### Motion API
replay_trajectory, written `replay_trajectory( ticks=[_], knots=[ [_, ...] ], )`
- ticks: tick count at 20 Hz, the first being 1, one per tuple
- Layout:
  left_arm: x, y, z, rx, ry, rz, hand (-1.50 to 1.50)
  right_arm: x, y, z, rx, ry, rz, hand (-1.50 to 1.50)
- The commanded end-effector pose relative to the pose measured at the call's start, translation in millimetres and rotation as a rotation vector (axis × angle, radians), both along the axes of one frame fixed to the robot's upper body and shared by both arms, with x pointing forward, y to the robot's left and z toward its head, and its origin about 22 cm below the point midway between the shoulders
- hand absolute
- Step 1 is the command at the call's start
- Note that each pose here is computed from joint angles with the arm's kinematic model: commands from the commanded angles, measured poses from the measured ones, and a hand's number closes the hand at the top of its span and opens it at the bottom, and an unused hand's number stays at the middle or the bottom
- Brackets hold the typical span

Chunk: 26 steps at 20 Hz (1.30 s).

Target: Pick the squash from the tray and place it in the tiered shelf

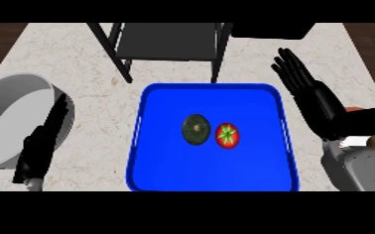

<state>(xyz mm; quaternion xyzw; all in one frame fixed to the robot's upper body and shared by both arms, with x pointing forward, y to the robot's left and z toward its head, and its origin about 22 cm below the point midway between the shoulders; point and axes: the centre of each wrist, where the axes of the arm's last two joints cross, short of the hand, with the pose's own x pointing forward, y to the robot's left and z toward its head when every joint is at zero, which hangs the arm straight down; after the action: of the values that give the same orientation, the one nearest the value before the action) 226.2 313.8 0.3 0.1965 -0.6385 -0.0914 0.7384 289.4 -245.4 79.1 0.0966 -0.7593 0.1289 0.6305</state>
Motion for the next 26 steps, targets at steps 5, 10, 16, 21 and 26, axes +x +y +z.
replay_trajectory(
  ticks=[5, 10, 16, 21, 26],
  knots=[
    [-3.9, -5, -20, -0.261, 0.185, 0.099, 0.00, -8, -24, 33, -0.243, -0.247, -0.336, 1.50],
    [-8.7, -20, -27, -0.367, 0.257, 0.080, 0.00, -31, -39, -30, -0.403, 0.080, -0.650, 1.50],
    [9.4, -20, -29, -0.387, 0.303, 0.049, 0.00, -78, -12, -19, -0.443, 0.012, -0.472, -1.50],
    [13.7, -21, -24, -0.400, 0.274, 0.051, 0.00, -94, 8, 6, -0.525, 0.070, -0.296, -1.50],
    [21.6, -16, -27, -0.385, 0.284, 0.037, 0.00, -111, 45, 58, -0.623, 0.124, -0.219, -1.50]
  ],
)
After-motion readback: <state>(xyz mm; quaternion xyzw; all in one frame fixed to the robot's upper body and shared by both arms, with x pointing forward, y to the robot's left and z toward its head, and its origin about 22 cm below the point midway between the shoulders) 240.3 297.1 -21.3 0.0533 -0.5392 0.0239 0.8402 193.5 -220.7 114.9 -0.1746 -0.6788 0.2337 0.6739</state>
